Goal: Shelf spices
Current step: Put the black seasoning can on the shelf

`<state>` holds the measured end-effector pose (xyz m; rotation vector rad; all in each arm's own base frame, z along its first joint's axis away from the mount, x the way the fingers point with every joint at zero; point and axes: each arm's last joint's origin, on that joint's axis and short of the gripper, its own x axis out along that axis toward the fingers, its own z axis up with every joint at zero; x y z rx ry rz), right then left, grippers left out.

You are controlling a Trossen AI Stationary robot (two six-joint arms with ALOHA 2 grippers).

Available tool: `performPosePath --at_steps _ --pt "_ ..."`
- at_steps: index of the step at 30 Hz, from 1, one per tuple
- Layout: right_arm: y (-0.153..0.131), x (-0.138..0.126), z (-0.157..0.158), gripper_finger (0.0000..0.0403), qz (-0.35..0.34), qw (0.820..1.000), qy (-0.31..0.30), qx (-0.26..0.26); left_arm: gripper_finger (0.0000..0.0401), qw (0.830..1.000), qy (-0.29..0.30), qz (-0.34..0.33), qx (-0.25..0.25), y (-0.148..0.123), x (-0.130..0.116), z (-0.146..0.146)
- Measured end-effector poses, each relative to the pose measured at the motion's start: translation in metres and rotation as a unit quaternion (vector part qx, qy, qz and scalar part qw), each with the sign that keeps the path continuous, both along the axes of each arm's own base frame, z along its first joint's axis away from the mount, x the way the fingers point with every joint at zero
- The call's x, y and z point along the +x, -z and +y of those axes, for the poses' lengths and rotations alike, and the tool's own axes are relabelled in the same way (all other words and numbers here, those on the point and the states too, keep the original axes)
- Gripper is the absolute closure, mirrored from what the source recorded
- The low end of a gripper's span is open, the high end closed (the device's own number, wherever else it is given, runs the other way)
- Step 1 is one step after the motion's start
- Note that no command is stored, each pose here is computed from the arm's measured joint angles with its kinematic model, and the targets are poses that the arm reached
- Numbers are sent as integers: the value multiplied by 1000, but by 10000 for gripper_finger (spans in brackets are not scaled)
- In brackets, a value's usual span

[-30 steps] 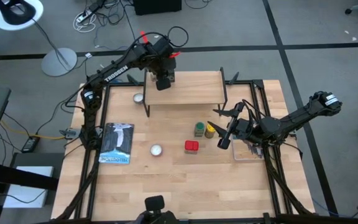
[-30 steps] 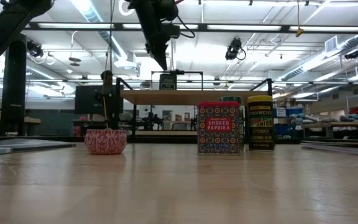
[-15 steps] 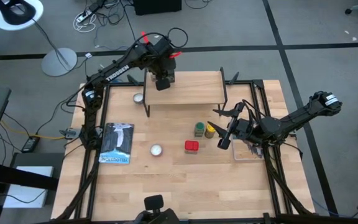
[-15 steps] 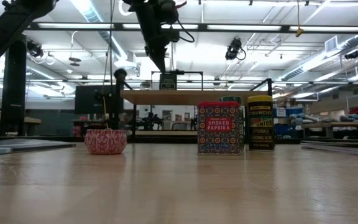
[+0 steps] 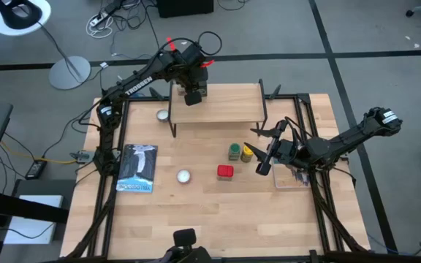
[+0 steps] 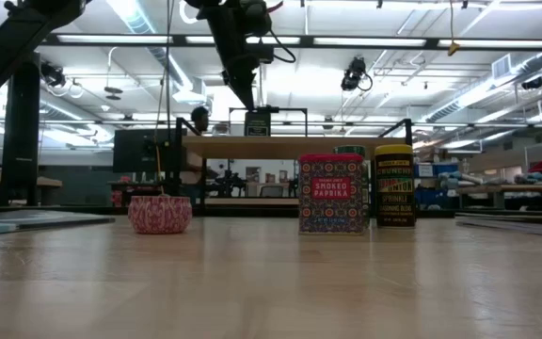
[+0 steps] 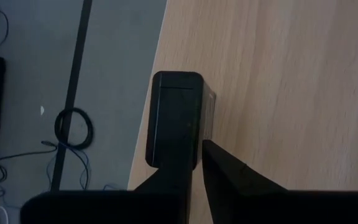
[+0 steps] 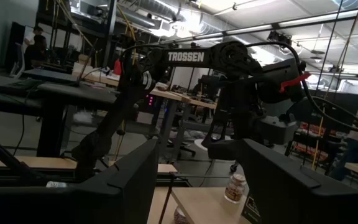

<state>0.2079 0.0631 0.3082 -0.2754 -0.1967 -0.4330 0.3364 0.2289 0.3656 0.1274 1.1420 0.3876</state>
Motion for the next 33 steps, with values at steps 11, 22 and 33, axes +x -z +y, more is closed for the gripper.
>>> performPosePath --at_steps 11,22,33 --pt "0 0 0 178 0 1000 0 0 362 999 20 -34 3 -3 8 -3" --pt "0 0 0 179 1 1000 0 0 379 998 27 26 -45 19 8 -1" --pt "0 0 0 179 0 1000 0 0 380 999 3 38 -33 23 7 6"
